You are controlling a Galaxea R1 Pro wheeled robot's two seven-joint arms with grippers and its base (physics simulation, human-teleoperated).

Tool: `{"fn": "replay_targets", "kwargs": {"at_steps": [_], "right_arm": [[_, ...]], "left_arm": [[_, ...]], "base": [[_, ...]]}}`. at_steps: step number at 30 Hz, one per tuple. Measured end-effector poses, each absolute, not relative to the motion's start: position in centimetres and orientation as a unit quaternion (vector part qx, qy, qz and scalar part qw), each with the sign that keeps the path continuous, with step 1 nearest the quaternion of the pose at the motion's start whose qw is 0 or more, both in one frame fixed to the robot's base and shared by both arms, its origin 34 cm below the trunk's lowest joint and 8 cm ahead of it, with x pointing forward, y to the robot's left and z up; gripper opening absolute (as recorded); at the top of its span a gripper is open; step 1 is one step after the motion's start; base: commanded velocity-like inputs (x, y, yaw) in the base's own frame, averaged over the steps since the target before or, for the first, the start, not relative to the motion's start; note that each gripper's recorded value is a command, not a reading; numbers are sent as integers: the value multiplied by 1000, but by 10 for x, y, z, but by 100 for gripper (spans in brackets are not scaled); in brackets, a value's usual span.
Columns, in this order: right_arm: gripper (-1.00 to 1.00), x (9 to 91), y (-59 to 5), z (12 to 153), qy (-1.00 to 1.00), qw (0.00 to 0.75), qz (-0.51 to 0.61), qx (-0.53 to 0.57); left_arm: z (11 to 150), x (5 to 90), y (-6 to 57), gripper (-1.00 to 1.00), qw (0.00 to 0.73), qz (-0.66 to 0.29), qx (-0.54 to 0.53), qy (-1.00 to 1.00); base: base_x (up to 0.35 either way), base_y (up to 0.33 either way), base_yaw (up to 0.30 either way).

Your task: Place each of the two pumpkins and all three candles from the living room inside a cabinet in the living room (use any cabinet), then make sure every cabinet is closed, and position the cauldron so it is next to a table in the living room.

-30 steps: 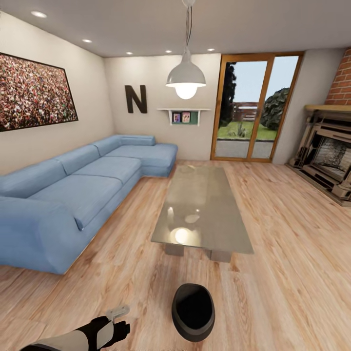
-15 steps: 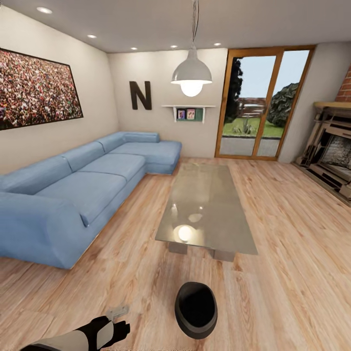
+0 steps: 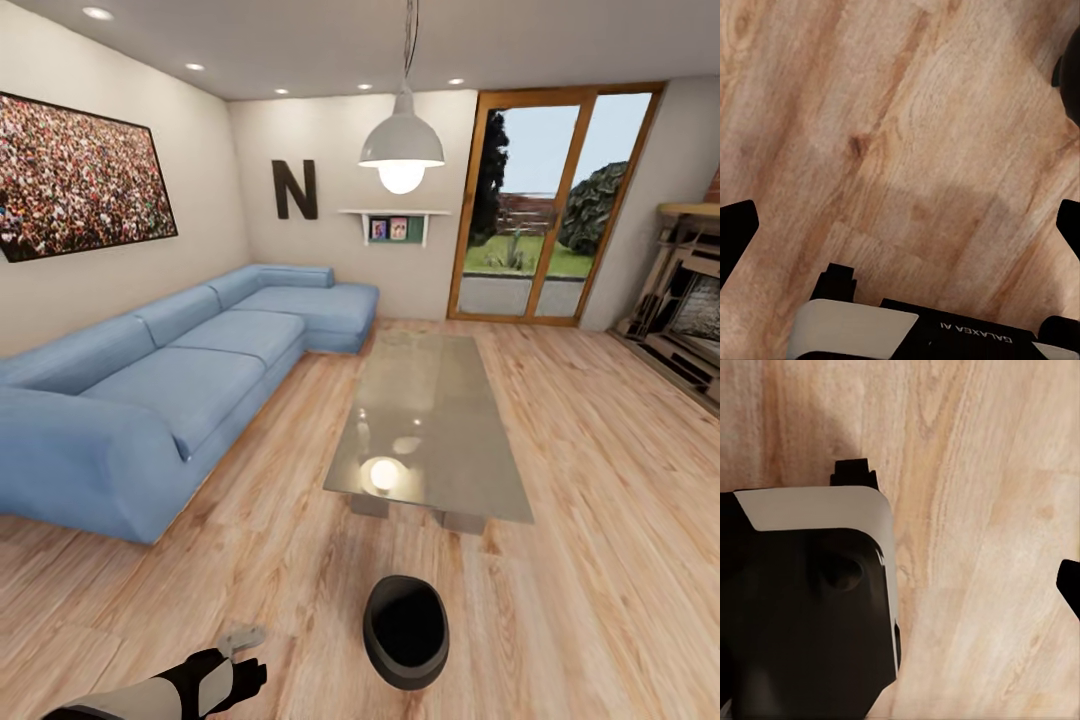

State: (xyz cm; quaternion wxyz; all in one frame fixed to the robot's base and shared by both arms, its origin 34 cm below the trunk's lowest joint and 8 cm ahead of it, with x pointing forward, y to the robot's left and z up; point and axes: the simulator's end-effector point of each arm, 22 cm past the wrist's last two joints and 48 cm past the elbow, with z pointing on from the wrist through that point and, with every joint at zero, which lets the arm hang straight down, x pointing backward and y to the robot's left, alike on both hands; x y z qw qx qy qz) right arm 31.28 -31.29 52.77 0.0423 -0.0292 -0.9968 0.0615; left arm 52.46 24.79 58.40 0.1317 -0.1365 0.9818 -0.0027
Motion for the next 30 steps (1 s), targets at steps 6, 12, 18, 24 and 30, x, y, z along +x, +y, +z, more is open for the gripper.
{"fn": "replay_targets", "kwargs": {"at_steps": [6,12,18,24,30], "right_arm": [[100,311,-312,536,-997,43,60,-30],[100,310,-313,544,-997,43,60,-32],[100,309,-312,551,-997,43,60,-33],[100,309,-312,559,-997,41,60,-32],[100,314,-313,562,-997,31,62,-29]], "left_arm": [[592,523,248,100,131,-3,-136,982],[600,523,248,100,131,-3,-136,982],[607,522,248,100,131,-3,-136,982],[615,521,249,100,131,-2,-138,982],[617,516,249,100,130,-2,-138,982]], "base": [[0,0,-226],[0,0,-280],[0,0,-253],[0,0,-94],[0,0,-12]]}}
